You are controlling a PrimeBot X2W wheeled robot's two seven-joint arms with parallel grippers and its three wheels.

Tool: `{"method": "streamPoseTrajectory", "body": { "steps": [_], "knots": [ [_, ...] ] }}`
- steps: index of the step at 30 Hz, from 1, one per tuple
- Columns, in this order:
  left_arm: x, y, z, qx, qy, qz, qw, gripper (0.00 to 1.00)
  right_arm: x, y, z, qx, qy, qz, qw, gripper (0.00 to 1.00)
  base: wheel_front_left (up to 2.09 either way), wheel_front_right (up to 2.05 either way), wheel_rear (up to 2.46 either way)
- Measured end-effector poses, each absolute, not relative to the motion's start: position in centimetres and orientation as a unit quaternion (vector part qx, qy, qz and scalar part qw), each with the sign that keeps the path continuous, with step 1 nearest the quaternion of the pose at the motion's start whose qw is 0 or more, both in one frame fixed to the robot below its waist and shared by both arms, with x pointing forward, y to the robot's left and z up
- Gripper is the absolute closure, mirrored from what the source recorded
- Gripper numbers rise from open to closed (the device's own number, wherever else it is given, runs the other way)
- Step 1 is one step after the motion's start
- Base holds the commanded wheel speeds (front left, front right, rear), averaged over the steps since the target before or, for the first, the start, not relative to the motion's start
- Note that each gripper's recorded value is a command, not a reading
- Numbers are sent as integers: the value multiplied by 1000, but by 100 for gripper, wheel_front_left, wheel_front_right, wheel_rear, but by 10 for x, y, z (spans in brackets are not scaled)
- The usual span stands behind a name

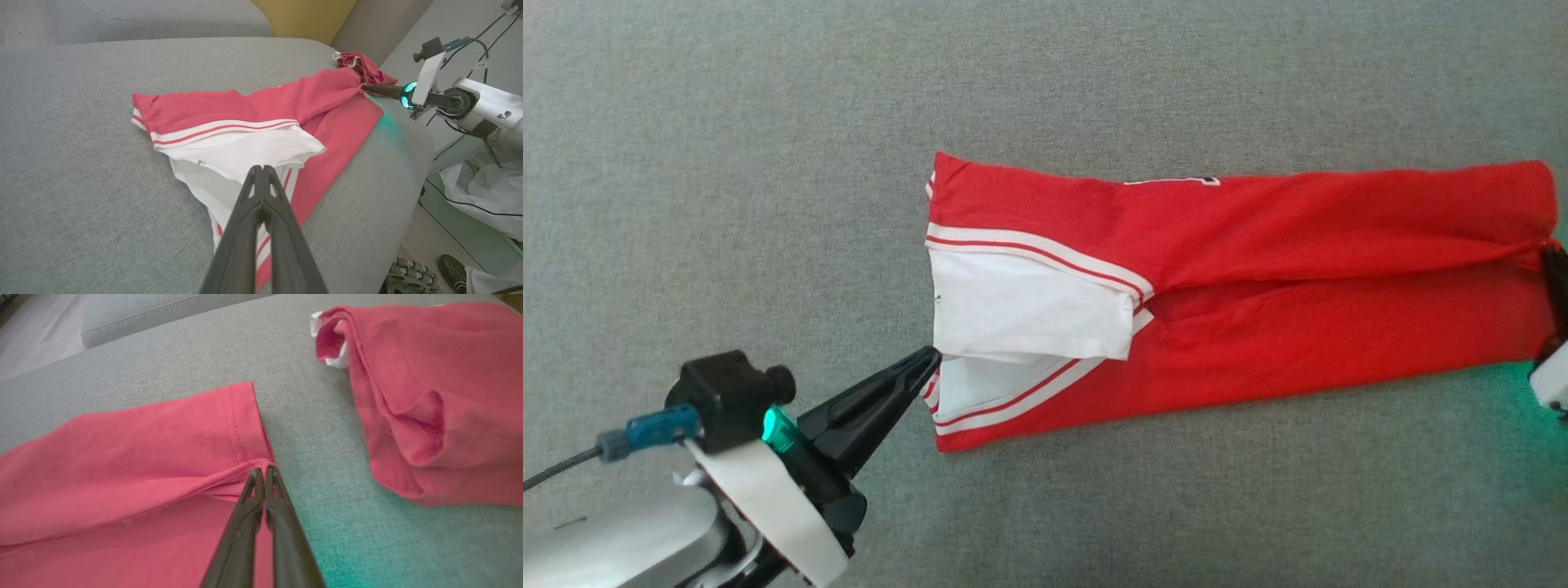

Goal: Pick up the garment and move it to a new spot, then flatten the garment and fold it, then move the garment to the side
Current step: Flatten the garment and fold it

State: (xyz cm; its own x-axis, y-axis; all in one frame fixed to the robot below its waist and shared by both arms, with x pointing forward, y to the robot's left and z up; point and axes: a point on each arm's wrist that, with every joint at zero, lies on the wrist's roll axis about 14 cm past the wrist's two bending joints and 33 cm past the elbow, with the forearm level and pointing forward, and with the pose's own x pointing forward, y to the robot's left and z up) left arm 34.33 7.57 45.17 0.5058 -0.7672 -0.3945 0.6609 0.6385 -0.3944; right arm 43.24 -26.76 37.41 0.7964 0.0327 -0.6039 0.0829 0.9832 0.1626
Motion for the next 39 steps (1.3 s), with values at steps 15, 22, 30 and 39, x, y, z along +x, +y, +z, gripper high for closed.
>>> {"method": "streamPoseTrajectory", "body": {
  "steps": [15, 22, 30, 39],
  "knots": [
    [348, 64, 449, -146, 233, -348, 896, 0, 421, -274, 382, 112, 274, -46, 954, 0, 0, 0, 0],
    [385, 75, 478, -127, 111, -214, 962, 0, 398, -266, 392, 145, 216, -72, 963, 0, 0, 0, 0],
    [366, 110, 489, -79, 31, -72, 994, 0, 387, -266, 403, 173, 169, -105, 965, 0, 0, 0, 0],
    [351, 132, 502, -63, -10, -19, 998, 0, 442, -270, 406, 169, 177, -130, 961, 0, 0, 0, 0]
  ]
}}
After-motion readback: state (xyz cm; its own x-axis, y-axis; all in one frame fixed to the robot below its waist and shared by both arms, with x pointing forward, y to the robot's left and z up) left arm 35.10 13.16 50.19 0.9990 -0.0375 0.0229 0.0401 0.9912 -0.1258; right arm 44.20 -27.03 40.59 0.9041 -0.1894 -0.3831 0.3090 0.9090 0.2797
